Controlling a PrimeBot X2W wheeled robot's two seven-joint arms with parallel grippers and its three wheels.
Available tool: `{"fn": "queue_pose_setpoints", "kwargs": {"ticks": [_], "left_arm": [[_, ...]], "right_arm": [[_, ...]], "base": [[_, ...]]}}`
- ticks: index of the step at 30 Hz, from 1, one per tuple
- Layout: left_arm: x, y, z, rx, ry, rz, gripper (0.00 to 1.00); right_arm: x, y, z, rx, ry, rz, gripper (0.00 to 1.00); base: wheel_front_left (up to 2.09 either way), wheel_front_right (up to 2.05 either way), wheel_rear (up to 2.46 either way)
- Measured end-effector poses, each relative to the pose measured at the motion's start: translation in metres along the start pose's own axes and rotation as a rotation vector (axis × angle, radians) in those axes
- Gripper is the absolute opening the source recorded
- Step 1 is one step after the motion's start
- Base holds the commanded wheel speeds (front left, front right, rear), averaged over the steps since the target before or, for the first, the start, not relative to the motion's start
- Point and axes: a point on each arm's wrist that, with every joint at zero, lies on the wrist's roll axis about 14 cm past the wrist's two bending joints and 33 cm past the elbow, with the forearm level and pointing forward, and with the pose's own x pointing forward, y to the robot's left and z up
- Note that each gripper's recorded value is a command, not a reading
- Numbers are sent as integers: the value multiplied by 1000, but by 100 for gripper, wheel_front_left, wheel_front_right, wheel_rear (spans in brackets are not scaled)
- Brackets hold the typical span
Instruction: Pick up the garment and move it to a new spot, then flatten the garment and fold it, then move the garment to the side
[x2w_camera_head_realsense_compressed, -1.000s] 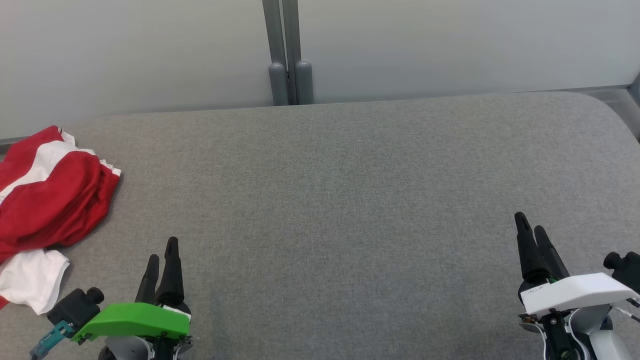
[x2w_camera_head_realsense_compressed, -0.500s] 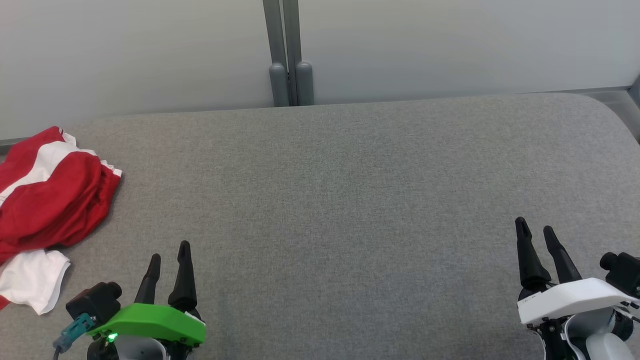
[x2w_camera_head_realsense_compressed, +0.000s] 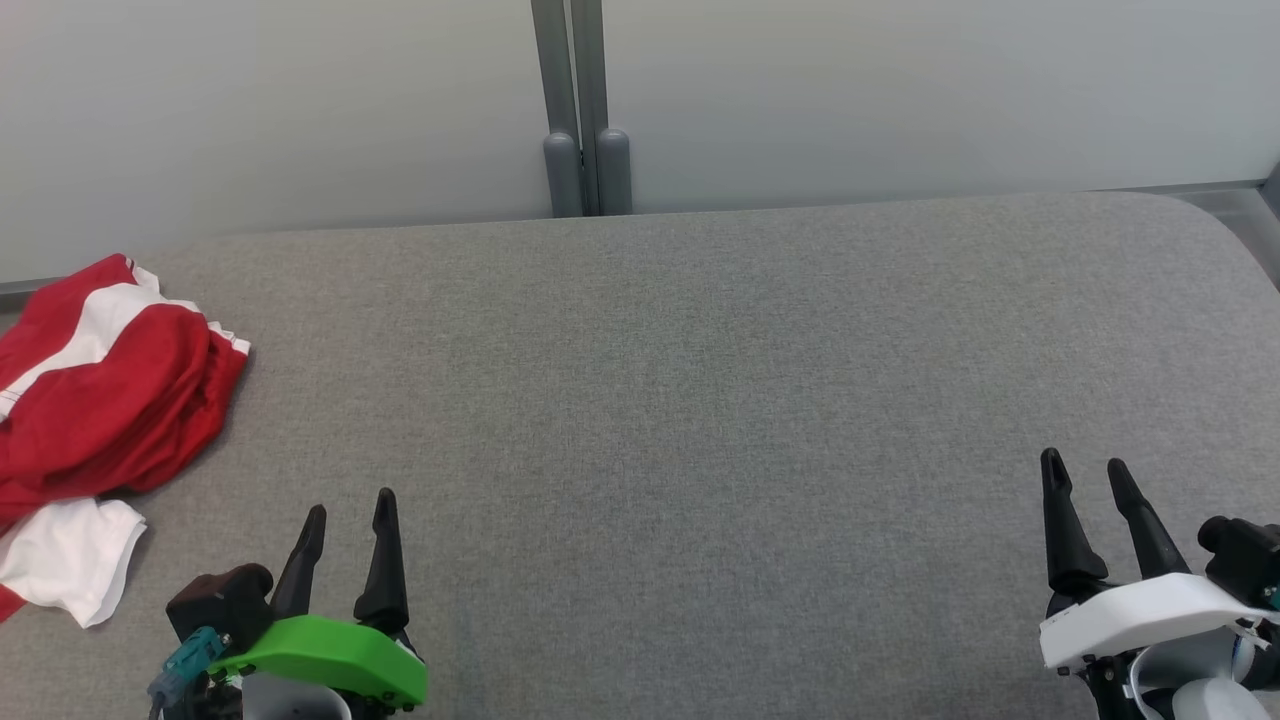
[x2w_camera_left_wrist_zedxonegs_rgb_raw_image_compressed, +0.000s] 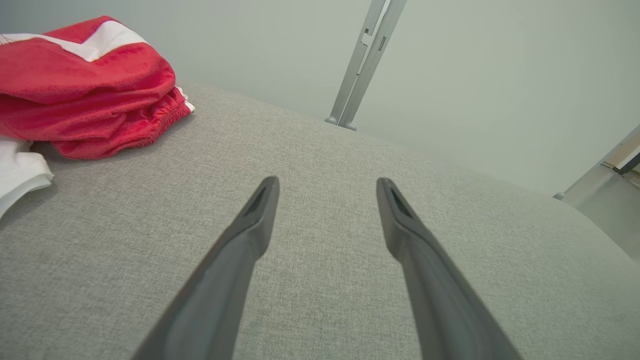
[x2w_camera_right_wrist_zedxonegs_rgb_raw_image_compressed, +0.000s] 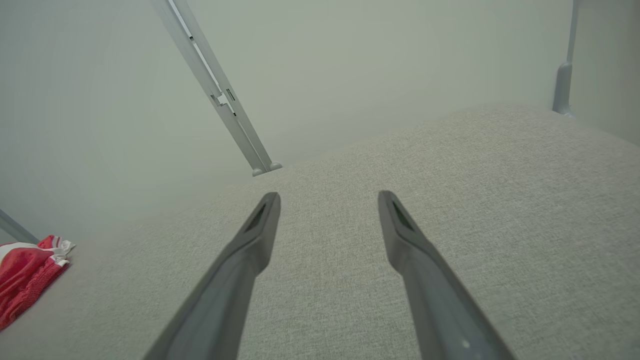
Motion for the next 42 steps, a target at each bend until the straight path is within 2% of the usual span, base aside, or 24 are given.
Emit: {"fn": "queue_pose_setpoints", "kwargs": {"ticks": [36,42], "left_arm": [[3,5,-2,324,-25,-22,100],[2,6,-3,333,-30,-25,100]], "right_arm": [[-9,-10,1,-324,-19,-1,100],[-11,-8,-2,-359,-17,11,100]], "base": [[0,0,0],[0,0,0]]}}
